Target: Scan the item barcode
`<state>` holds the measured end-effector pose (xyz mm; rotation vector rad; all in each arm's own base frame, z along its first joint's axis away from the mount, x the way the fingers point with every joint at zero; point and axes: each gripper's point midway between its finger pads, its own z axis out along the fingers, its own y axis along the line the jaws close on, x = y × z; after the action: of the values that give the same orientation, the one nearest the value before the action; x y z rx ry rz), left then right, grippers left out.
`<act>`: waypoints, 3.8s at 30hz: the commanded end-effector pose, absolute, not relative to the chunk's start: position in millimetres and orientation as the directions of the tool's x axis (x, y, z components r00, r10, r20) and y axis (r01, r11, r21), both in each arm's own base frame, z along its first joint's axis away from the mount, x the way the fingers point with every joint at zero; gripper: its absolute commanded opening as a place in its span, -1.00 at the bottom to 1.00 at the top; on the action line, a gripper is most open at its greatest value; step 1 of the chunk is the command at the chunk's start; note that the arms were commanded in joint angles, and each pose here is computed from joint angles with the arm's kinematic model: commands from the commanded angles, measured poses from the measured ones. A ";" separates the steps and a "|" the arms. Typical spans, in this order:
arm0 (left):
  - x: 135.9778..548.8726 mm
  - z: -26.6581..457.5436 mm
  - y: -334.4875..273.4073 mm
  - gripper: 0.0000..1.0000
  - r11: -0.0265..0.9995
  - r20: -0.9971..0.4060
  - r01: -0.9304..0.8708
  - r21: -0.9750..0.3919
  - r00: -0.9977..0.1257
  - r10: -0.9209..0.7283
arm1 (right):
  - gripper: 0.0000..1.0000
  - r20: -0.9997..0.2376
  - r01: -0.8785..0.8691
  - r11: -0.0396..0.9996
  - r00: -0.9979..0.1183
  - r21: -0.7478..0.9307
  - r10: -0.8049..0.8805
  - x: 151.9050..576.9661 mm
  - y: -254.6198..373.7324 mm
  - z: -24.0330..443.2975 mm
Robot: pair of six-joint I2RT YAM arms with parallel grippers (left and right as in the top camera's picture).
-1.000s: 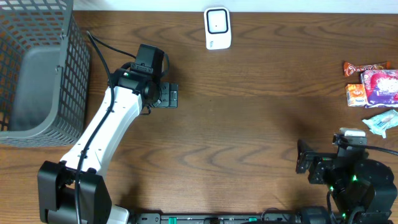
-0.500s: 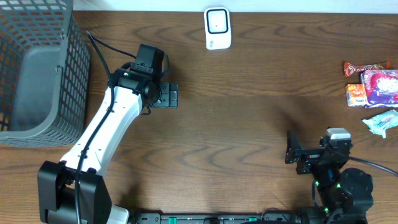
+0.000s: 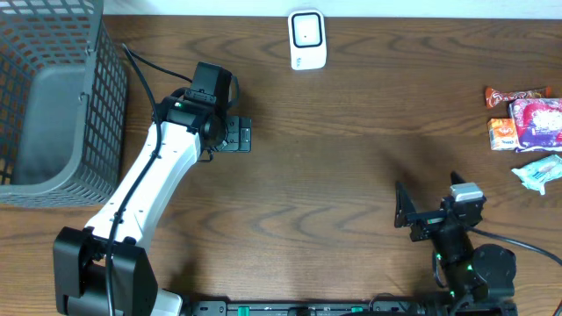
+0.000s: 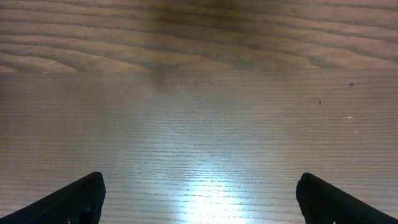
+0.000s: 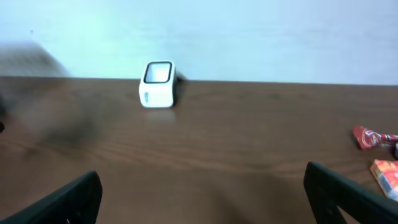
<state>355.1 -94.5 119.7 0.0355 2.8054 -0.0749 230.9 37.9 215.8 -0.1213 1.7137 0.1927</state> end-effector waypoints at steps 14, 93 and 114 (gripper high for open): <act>355.8 119.1 -93.0 0.96 0.999 -0.329 0.043 -0.031 -0.944 0.031 | 0.99 -1.000 -0.220 0.975 -0.014 0.022 0.020 232.9 42.4 203.0; 355.8 119.1 -93.0 0.96 0.999 -0.329 0.043 -0.031 -0.944 0.031 | 0.98 -0.997 -0.068 0.997 -0.077 -0.021 -0.026 245.6 14.2 155.8; 355.8 119.1 -93.0 0.96 0.999 -0.329 0.043 -0.031 -0.944 0.031 | 0.99 -0.997 -0.048 0.999 -0.078 0.004 0.000 245.9 10.0 155.9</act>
<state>355.2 -94.5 119.8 0.0355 2.8050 -0.0750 246.0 13.4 157.0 -0.0554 1.6461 0.0489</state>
